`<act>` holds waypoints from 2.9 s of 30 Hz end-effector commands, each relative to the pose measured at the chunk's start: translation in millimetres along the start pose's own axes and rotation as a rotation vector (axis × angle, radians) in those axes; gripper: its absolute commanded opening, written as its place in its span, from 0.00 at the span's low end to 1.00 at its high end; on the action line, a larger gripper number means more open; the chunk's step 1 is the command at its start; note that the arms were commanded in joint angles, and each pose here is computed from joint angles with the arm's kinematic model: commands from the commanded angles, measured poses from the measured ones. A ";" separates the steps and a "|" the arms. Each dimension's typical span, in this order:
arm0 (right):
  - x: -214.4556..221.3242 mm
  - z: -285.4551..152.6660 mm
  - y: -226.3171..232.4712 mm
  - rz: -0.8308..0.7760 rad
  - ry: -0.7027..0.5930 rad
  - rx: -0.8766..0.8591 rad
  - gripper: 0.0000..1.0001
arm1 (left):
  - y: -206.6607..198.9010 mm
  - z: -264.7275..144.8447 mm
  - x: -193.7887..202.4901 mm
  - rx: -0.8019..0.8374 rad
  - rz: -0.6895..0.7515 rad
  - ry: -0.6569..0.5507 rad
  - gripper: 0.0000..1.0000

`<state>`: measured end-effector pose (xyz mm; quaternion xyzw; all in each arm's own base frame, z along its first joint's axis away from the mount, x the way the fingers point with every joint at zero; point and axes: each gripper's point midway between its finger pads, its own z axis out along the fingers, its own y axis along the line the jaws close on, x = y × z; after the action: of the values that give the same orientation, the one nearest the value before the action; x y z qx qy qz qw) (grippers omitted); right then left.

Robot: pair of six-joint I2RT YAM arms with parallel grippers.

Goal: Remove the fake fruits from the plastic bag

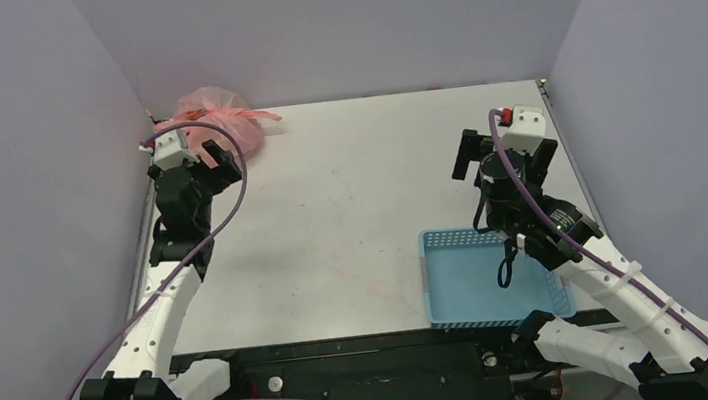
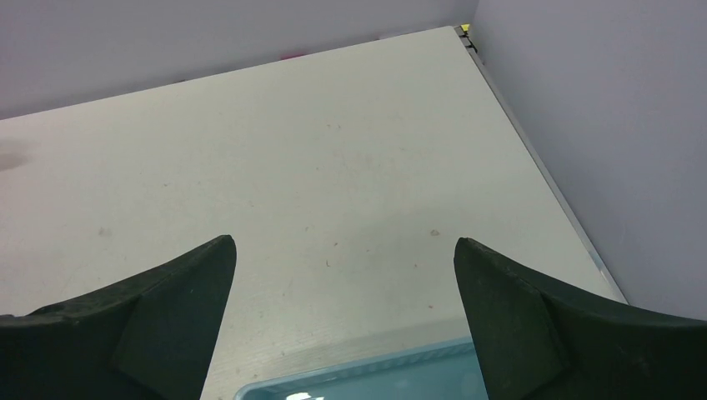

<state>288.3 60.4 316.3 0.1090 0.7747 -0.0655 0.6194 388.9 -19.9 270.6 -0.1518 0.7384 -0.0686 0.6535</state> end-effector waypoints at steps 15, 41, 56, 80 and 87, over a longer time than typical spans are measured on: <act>24.4 1.0 25.0 0.053 0.063 -0.100 1.00 | -2.7 33.8 1.6 -0.009 -0.029 -0.013 0.83; 27.0 -13.7 51.7 0.117 -0.018 -0.337 1.00 | 86.6 186.7 81.5 -0.303 -0.382 0.062 0.81; 21.5 -18.7 27.9 0.100 -0.037 -0.270 1.00 | 76.9 213.2 145.9 -0.370 -0.243 0.393 0.06; 97.9 -38.9 142.6 0.012 0.312 -0.641 0.94 | -63.5 -123.3 228.9 0.085 -0.281 0.696 0.00; 122.1 -68.1 179.7 0.021 0.340 -0.719 0.94 | -56.7 -171.3 217.0 0.160 -0.393 0.697 0.05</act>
<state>249.0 234.5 204.4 -0.1107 0.8553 0.1924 0.4681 220.0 -158.8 82.1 -0.1780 0.8883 -0.2492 0.3422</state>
